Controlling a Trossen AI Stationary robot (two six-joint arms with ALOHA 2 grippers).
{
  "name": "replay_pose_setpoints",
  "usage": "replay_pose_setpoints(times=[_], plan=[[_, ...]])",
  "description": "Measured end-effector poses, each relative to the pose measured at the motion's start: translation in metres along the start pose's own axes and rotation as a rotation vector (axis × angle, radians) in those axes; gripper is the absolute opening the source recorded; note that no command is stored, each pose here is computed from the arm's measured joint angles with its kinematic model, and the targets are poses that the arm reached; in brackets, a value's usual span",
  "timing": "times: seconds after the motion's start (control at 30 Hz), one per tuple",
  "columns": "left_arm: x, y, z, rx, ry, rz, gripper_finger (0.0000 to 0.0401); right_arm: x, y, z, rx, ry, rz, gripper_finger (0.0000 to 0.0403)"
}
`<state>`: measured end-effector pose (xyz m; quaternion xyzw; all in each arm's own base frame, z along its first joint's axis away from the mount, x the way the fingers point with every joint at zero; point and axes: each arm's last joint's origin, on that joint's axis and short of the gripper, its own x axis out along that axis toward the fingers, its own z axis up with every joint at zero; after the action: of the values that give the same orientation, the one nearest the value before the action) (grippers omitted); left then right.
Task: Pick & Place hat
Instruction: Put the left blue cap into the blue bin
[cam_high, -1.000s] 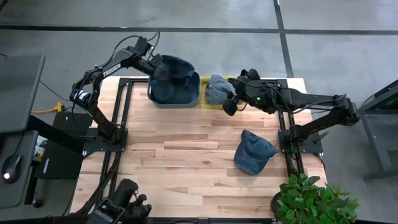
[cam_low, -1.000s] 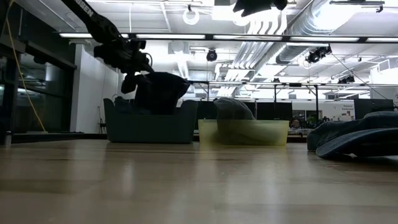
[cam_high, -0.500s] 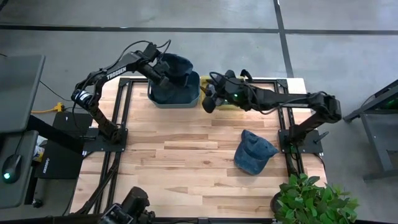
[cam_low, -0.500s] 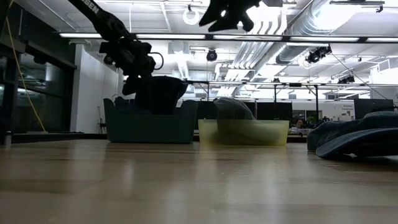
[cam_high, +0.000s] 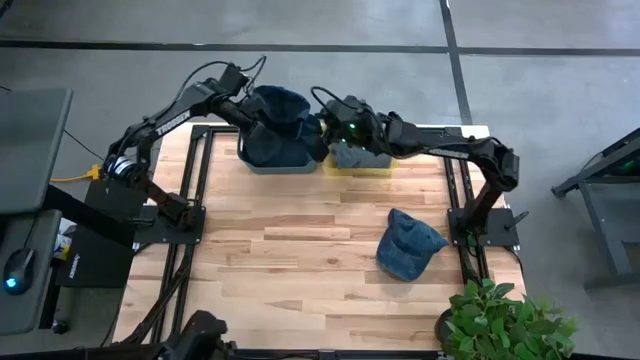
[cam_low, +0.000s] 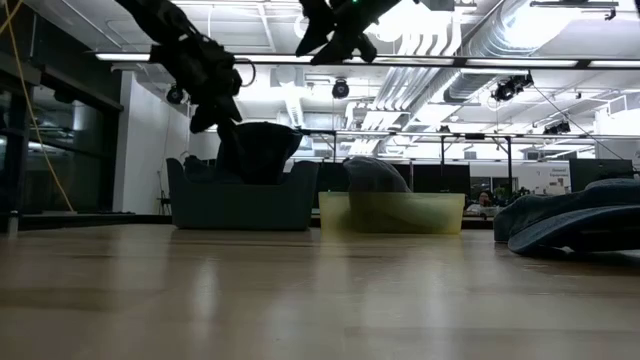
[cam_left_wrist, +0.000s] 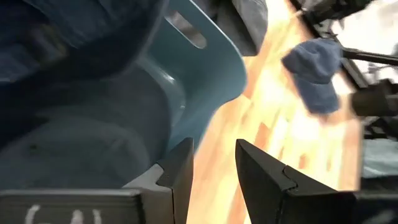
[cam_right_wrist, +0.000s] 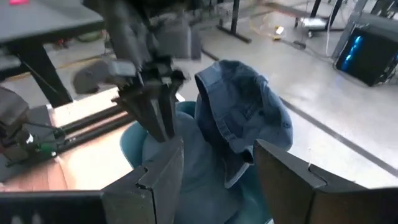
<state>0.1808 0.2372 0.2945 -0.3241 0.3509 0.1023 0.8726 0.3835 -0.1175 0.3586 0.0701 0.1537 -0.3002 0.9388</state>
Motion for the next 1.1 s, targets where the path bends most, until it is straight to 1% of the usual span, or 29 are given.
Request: replay_pose_setpoints(times=[0.1,0.23,0.33,0.4,0.5,0.67,0.77,0.93,1.03,1.1], plan=[[-0.013,-0.009,-0.001,0.050,-0.028,0.074,0.0117,0.015,-0.004,0.006,0.001,0.042,0.014,0.0190],[-0.033,-0.024,-0.005,0.110,-0.078,0.154,0.0117,0.033,-0.011,0.010,0.000,0.094,-0.001,0.0190],[-0.048,-0.036,-0.009,0.139,-0.119,0.193,0.0117,0.043,-0.017,0.017,0.026,0.090,0.024,0.0190],[-0.058,-0.045,-0.012,0.159,-0.148,0.198,0.0117,0.051,-0.024,0.020,0.038,0.092,0.038,0.0190],[-0.072,-0.057,-0.019,0.176,-0.184,0.204,0.0117,0.062,-0.035,0.020,0.036,0.128,0.018,0.0190],[-0.092,-0.076,-0.032,0.203,-0.235,0.196,0.0117,0.070,-0.055,0.021,0.035,0.134,0.000,0.0200],[-0.102,-0.085,-0.040,0.201,-0.253,0.183,0.0117,0.078,-0.062,0.016,-0.013,0.149,-0.015,0.0217],[-0.114,-0.098,-0.052,0.215,-0.284,0.152,0.0117,0.091,-0.069,0.006,-0.011,0.164,-0.046,0.0258],[-0.121,-0.104,-0.057,0.228,-0.303,0.157,0.0117,0.101,-0.070,0.000,0.025,0.156,-0.048,0.0276],[-0.123,-0.107,-0.061,0.228,-0.304,0.161,0.0117,0.109,-0.071,-0.005,0.086,0.156,-0.048,0.0280]])
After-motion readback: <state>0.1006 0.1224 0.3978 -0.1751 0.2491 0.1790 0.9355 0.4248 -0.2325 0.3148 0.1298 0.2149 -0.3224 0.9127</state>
